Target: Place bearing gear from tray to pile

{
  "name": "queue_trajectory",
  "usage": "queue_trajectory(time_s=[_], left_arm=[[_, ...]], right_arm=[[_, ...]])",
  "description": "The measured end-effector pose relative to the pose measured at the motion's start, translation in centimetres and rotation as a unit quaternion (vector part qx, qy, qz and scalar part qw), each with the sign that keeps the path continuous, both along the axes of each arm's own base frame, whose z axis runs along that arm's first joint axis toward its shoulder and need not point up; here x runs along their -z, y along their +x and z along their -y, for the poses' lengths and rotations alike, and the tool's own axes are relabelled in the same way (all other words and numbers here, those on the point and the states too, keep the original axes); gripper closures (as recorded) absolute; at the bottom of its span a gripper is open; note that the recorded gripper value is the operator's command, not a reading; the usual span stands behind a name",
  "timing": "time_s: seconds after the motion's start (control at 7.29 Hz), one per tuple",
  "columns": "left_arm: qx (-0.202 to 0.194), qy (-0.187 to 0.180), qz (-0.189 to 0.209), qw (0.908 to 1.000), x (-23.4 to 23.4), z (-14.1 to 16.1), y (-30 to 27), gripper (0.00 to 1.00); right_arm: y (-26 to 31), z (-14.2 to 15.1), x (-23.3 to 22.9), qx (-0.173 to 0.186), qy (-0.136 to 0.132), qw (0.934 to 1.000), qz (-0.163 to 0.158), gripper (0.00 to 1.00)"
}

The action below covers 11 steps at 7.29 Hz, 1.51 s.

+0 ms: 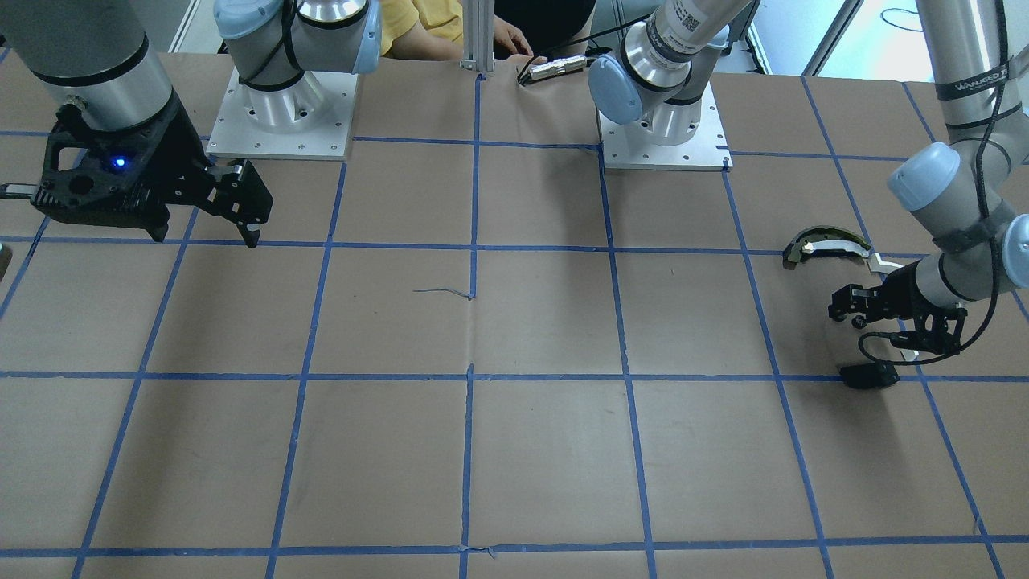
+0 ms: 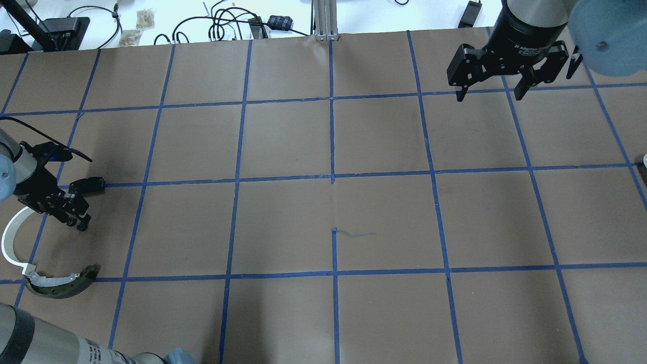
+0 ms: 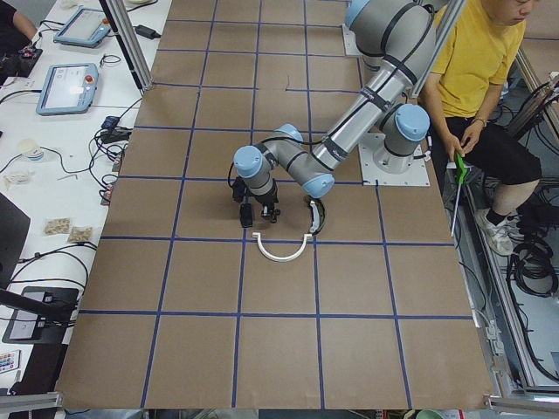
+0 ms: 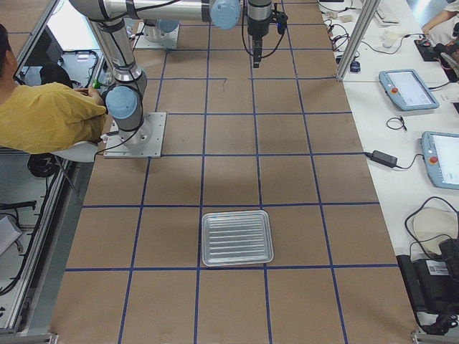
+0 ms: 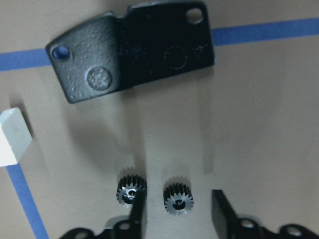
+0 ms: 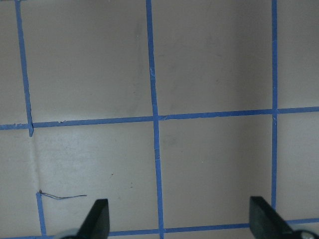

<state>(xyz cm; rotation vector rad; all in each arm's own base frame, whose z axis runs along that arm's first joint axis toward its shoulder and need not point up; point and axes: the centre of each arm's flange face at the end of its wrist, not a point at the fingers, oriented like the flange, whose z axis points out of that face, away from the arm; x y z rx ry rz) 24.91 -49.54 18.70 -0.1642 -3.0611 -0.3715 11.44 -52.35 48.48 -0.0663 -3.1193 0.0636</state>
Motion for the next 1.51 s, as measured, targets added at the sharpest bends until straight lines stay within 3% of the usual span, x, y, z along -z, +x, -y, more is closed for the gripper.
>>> queue_trajectory(time_s=[0.14,0.41,0.82,0.96,1.23,1.51], left_arm=[[0.003,0.005,0.006,1.0000,-0.9,0.4,0.0,0.00],[-0.001,-0.005,0.025,0.9997,-6.1,4.0,-3.0,0.00],[0.020,-0.052,0.036,0.9978,-18.3,7.6,-14.8,0.02],[0.025,-0.069,0.040,0.9965,-22.0,7.3,-20.0,0.00],[-0.004,-0.095,0.046,0.9944,-26.5,5.1,-29.5,0.00],[-0.021,-0.103,0.045,0.9934,-28.2,3.2,-33.3,0.00]], right_arm=[[0.0,0.0,0.0,0.000,0.000,1.0000,0.000,0.00],[0.0,0.0,0.0,0.000,0.000,1.0000,0.000,0.00],[0.0,0.0,0.0,0.000,0.000,1.0000,0.000,0.00],[0.0,0.0,0.0,0.000,0.000,1.0000,0.000,0.00],[-0.1,0.1,0.1,0.001,0.000,1.0000,0.000,0.00],[-0.1,0.1,0.0,0.001,0.000,1.0000,0.000,0.00]])
